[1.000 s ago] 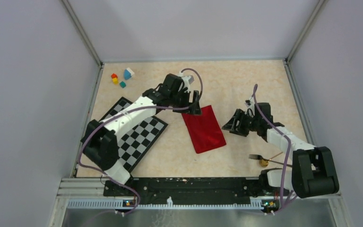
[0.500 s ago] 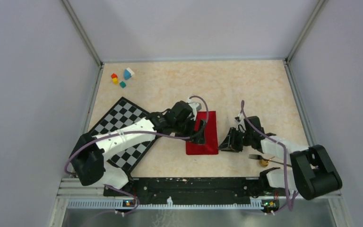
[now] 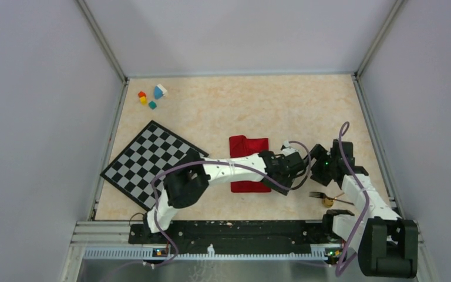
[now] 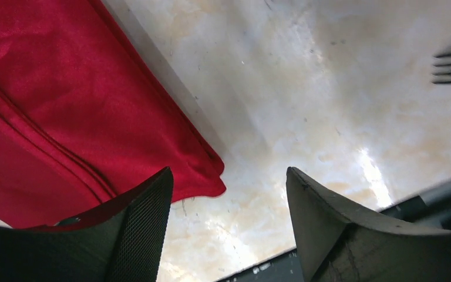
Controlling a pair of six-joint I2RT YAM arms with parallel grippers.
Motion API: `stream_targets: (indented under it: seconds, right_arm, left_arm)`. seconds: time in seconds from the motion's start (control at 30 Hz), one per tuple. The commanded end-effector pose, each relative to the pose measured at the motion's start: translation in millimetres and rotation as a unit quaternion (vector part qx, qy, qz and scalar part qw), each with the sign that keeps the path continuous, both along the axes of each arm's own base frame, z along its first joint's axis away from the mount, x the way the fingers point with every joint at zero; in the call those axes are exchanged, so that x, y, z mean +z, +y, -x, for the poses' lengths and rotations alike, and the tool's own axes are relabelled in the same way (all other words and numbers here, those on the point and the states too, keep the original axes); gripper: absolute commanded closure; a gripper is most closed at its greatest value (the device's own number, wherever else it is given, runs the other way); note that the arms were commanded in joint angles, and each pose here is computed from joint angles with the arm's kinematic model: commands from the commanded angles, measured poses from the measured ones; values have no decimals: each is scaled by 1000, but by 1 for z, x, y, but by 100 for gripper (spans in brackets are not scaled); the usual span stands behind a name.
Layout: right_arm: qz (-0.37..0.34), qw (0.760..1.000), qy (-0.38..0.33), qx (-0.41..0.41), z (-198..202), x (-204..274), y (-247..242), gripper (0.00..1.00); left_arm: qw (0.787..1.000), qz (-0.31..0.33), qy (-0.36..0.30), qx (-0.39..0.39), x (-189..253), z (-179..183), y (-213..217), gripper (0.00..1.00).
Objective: Fold the napkin into a case and place the utensils inside
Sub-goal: Pick up the 2/3-rectangle-folded napkin at the center of the board.
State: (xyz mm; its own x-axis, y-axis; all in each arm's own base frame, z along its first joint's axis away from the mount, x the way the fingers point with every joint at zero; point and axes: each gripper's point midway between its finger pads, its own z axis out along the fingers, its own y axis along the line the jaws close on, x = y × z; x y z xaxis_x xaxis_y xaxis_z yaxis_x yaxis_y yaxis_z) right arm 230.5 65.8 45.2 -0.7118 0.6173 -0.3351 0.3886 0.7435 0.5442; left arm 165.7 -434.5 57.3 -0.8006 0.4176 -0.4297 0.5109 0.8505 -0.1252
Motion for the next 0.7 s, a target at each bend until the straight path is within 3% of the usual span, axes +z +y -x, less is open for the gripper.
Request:
stream_targets:
  seconds: [0.0,0.43,0.67]
  right_arm:
    - [16,1000,-7,-8,-8,9,-9,21]
    - [5,1000,-12,6,-7,0,-5,23]
    - [-59,995,-22,74,-4,-3,22,21]
  left_arm:
    - [996,-78,-32,39,-7,-11,16,26]
    - [988,-142,-15,60,-46,-7,25,48]
    - [988,-138,-28,64,-42,-7,39,82]
